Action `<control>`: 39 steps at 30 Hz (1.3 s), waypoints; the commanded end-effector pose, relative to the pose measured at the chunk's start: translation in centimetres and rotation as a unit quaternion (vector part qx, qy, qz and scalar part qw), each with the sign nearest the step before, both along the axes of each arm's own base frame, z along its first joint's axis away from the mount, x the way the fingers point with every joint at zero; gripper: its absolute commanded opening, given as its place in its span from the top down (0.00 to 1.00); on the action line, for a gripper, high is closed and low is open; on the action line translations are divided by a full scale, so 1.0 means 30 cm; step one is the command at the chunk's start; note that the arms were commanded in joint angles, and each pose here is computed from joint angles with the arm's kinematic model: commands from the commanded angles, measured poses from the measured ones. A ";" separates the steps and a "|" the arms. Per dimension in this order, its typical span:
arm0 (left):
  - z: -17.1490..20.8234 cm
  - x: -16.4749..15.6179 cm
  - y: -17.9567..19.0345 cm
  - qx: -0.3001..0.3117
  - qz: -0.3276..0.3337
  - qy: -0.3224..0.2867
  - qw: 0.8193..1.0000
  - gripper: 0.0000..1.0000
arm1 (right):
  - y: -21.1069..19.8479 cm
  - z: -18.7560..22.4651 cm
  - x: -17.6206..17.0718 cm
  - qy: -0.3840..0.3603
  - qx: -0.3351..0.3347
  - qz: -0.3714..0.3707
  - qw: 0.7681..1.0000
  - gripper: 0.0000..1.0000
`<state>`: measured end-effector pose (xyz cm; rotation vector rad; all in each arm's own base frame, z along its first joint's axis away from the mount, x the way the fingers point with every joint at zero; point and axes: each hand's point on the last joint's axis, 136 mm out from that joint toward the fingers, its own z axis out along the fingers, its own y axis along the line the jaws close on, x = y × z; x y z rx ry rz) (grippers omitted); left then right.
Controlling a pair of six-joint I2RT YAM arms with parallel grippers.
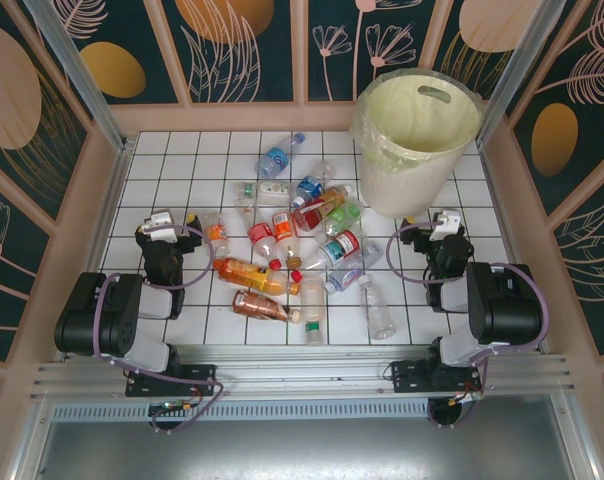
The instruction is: Put the plastic bottles in the bin
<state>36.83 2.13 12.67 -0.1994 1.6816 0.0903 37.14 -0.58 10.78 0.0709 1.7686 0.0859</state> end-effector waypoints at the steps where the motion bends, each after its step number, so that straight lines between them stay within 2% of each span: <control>1: 0.038 0.014 0.015 0.005 0.009 -0.021 1.000 0.01 | 0.005 0.048 0.023 -0.027 0.011 0.007 1.000 0.01; 10: 0.039 0.011 0.015 0.004 0.009 -0.022 1.000 0.01 | 0.006 0.046 0.023 -0.026 0.011 0.007 1.000 0.01; 18: 0.130 0.031 0.010 0.002 0.006 -0.004 1.000 0.01 | -0.013 0.101 0.031 -0.024 0.002 -0.025 0.999 0.01; 24: 0.217 0.041 0.001 -0.067 0.008 -0.001 0.998 0.01 | 0.001 0.180 0.039 -0.010 0.005 -0.056 0.998 0.01; 30: 0.250 0.016 -0.065 -0.154 -0.036 0.010 0.987 0.01 | 0.110 0.203 -0.034 0.022 0.041 -0.042 0.998 0.01; 33: 0.263 -0.005 -0.107 -0.198 -0.063 0.024 0.978 0.01 | 0.167 0.193 -0.085 0.055 0.070 -0.026 0.996 0.01; 36: 0.277 -0.023 -0.162 -0.234 -0.101 0.045 0.966 0.01 | 0.181 0.185 -0.150 0.093 0.104 -0.054 0.989 0.01; 39: 0.289 -0.049 -0.233 -0.275 -0.153 0.058 0.948 0.01 | 0.239 0.174 -0.215 0.127 0.131 -0.036 0.983 0.01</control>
